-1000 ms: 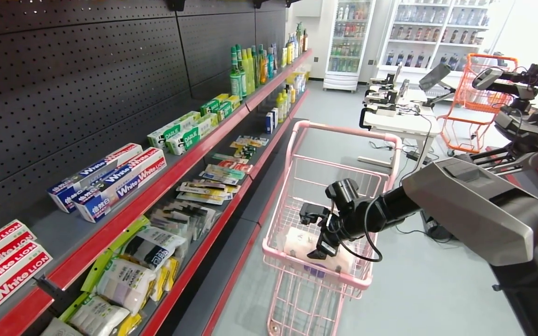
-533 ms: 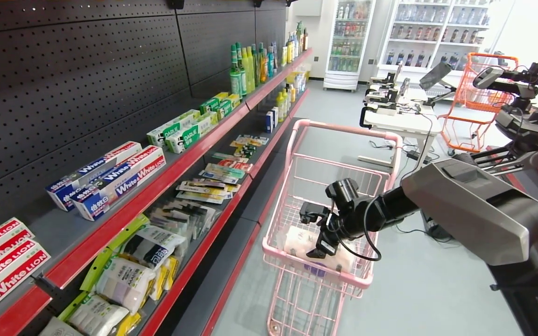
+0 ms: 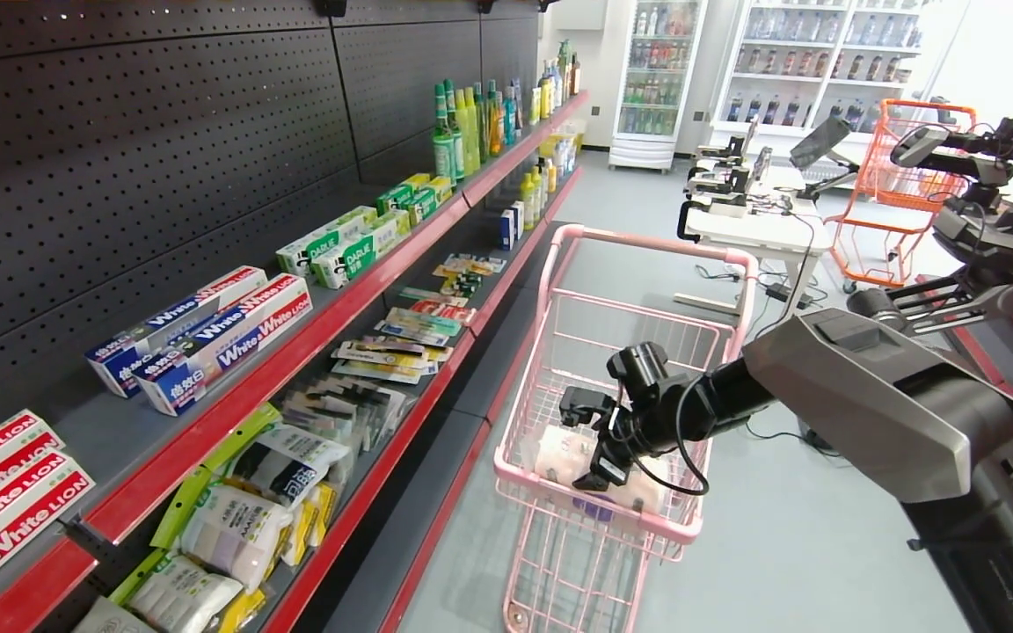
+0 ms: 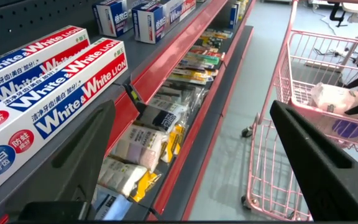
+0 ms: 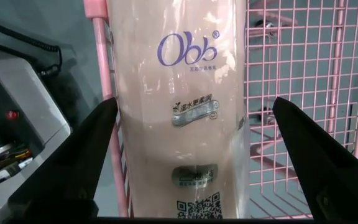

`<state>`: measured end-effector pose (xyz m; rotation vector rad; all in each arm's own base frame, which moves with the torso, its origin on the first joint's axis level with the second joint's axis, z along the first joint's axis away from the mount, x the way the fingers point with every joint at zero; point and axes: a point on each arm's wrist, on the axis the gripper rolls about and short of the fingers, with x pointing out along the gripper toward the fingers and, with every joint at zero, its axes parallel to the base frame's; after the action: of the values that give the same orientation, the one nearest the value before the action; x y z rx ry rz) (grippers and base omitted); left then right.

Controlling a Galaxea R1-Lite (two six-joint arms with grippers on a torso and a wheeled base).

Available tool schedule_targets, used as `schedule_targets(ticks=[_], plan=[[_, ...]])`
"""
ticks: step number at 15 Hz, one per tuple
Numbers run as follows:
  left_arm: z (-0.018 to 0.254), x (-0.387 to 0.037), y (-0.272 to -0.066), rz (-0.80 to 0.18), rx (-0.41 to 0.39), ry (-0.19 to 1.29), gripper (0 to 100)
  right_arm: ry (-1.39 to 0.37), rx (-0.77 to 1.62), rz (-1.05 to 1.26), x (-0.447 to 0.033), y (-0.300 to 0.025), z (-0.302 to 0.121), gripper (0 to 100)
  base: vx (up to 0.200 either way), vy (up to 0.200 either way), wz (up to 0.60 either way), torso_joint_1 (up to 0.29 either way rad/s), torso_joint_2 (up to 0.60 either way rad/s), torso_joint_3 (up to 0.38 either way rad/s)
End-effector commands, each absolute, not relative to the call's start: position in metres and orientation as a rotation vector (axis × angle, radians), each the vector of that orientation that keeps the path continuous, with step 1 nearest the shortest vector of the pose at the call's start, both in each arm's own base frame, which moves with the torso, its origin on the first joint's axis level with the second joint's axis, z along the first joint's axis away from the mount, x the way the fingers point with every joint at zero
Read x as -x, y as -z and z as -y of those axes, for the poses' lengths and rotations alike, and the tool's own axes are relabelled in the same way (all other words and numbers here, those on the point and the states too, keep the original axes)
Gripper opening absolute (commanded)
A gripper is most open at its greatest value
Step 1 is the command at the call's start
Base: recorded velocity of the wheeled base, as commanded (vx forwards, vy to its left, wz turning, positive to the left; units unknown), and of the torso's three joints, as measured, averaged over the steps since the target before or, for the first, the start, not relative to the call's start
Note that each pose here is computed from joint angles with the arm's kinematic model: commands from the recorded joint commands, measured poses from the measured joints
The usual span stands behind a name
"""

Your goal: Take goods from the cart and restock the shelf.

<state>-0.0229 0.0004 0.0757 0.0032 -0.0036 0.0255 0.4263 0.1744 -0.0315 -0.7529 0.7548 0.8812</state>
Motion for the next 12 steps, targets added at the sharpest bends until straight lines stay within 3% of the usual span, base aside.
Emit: schedule_targets(ticks=[1, 12], plan=[[0.0, 0.023, -0.076, 0.003, -0.003, -0.026, 100, -0.881, 0.751, -0.755, -0.427, 0.033, -0.175, 100, 0.0, 0.0, 0.0, 0.0, 0.0, 0.0], [0.0, 0.023, -0.076, 0.003, -0.003, -0.026, 100, -0.879, 0.743, -0.778, -0.43, 0.047, -0.174, 100, 0.0, 0.0, 0.0, 0.0, 0.0, 0.0]])
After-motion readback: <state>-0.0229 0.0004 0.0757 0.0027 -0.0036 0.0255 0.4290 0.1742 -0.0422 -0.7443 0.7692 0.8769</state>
